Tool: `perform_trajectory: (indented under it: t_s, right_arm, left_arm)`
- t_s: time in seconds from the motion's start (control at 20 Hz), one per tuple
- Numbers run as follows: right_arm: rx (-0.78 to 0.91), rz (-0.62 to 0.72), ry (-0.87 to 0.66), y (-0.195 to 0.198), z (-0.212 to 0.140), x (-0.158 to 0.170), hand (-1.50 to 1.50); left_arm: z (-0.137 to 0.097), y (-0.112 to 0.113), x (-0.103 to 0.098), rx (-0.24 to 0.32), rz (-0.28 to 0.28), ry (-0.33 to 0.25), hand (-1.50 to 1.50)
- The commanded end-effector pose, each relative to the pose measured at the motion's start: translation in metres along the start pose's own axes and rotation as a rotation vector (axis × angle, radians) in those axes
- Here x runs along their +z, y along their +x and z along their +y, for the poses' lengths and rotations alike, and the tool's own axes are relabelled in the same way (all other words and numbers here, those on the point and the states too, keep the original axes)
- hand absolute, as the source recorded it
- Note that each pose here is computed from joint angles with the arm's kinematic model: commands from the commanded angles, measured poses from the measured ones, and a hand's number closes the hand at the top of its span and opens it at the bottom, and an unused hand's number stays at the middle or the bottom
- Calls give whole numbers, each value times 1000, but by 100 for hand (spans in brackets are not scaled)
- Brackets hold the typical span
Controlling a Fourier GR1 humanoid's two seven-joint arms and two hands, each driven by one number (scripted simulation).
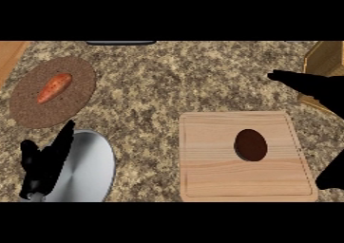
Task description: Pick the cupcake from the cutting board and place it in the basket
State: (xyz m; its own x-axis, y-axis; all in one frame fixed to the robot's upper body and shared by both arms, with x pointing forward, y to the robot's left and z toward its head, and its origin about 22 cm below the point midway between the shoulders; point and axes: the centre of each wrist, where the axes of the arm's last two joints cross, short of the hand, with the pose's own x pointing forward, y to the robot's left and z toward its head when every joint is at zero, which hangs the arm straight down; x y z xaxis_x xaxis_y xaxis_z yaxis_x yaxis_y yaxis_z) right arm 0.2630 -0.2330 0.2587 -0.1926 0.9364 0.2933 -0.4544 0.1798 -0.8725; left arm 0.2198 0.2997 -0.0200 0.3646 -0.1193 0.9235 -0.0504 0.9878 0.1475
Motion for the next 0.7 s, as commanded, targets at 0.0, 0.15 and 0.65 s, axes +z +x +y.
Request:
perform_trajectory:
  t_s: [0.0,0.15,0.65]
  right_arm:
    - [-2,2,-9,4,28,-9,-150]
    - [54,50,4,7,34,-22,-150]
    - [35,64,28,-15,79,-43,-150]
  left_arm:
    - [-8,-31,8,6,166,0,0]
    - [-11,-31,15,8,171,-24,0]
    - [-13,-31,8,17,175,-21,0]
